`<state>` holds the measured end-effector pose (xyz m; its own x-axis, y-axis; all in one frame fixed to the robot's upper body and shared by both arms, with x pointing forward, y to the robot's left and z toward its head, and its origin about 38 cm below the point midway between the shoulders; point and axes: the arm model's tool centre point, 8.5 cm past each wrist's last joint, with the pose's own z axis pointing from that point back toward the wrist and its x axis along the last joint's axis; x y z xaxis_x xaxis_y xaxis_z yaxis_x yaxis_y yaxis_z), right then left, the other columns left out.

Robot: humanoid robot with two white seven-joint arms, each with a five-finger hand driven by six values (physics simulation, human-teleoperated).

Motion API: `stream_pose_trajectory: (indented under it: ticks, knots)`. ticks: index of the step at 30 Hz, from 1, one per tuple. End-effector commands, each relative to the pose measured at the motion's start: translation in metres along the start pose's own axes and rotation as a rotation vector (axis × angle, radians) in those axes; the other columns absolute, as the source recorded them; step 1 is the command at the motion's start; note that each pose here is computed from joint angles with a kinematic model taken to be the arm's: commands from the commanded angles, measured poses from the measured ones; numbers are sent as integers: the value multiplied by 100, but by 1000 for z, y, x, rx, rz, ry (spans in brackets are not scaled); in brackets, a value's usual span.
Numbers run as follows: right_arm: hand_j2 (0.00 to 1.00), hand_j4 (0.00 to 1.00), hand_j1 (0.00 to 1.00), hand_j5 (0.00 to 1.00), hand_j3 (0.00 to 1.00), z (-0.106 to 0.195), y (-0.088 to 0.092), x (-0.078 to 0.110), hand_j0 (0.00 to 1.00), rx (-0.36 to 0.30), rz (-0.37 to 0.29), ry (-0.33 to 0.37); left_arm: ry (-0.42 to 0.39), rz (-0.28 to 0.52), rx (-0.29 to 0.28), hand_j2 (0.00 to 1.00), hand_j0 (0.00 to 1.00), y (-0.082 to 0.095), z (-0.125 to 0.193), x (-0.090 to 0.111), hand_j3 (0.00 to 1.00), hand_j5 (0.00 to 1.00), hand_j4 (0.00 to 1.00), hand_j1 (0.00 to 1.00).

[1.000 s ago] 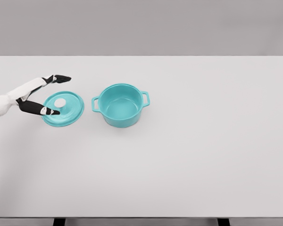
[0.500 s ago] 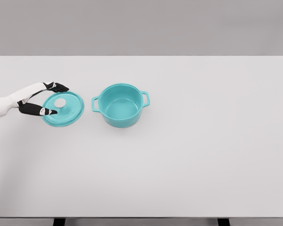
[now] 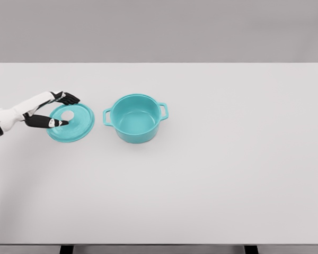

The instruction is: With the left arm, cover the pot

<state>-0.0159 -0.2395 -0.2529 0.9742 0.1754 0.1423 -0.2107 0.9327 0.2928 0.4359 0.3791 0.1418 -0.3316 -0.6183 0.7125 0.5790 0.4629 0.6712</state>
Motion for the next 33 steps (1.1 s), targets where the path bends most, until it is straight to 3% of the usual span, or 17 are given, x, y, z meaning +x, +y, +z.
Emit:
stream_pose_trajectory:
  ticks: [1,15,21,33]
  knots:
    - [100,100,100,100,100,0,0,0,100,0,1,0,-7,14,-5,73,73,-3,-1,0,73,73,73,73]
    - [100,100,100,100,100,0,0,0,100,0,1,-2,27,26,4,73,73,-4,-2,-10,73,73,73,73]
    - [100,100,100,100,100,0,0,0,100,0,1,0,46,29,23,74,74,3,0,-16,74,74,74,74]
    - [100,100,100,100,100,0,0,0,100,0,1,0,70,43,17,74,74,-6,-5,-24,74,74,74,74]
